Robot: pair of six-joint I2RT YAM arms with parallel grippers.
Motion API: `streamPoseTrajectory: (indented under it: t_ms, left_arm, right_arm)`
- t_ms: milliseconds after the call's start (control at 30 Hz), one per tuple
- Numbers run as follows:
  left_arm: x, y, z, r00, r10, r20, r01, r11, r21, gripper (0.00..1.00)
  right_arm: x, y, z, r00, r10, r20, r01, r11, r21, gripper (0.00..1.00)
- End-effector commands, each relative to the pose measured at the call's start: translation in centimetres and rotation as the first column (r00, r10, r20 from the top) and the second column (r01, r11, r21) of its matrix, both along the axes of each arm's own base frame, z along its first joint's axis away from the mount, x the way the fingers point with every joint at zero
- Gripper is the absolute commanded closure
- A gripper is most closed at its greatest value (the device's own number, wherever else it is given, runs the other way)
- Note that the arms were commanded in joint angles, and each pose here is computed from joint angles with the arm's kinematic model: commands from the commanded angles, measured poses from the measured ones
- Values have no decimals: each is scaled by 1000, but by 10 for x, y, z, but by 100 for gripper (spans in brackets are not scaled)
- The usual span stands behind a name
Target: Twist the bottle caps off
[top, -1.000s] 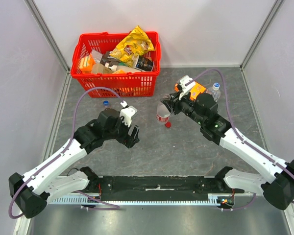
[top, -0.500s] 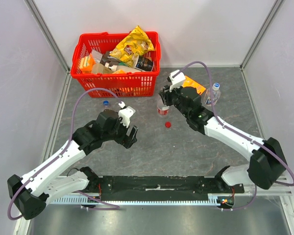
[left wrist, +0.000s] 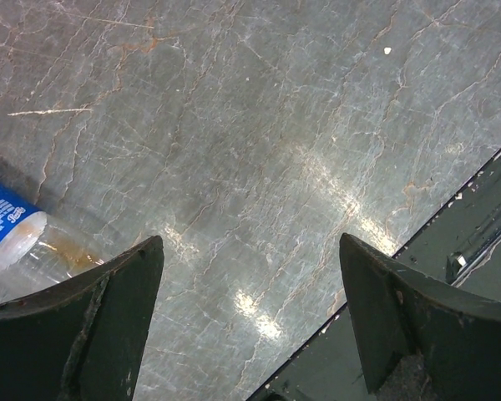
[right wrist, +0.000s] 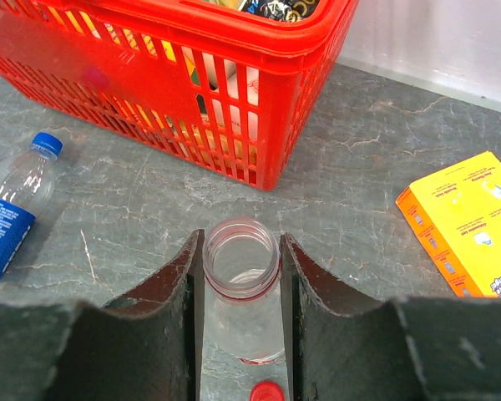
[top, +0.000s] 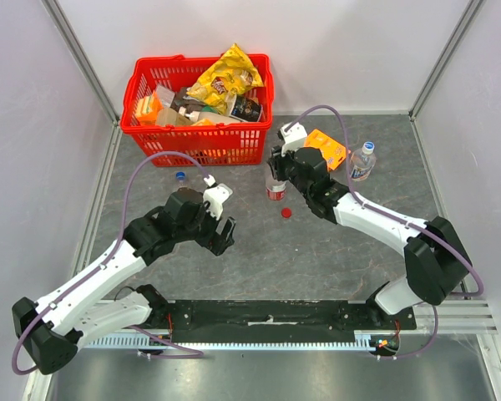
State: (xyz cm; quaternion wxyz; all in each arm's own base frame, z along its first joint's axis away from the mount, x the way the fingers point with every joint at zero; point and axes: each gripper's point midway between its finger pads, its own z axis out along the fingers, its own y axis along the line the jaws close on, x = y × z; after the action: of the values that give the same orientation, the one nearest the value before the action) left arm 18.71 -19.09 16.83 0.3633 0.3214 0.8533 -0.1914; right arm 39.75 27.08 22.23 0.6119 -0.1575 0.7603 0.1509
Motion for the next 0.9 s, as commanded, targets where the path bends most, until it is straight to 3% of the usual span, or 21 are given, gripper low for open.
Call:
streamPoseTrajectory:
  t_ms: [0, 233, 867]
  left_arm:
    - [1, -5, 3, 999, -41, 30, 41, 999, -1, 9]
    - [0, -6, 2, 999, -46, 28, 46, 999, 1, 9]
    - [-3, -8, 2, 998, -61, 26, 61, 998, -5, 9]
  right_arm:
    - [9, -4, 18, 997, -55, 51, 52, 997, 59, 100]
    - [2, -14, 4, 996, -80, 35, 77, 995, 58, 98]
    - [-22, -11, 17, 998, 22, 56, -26, 996, 86, 6]
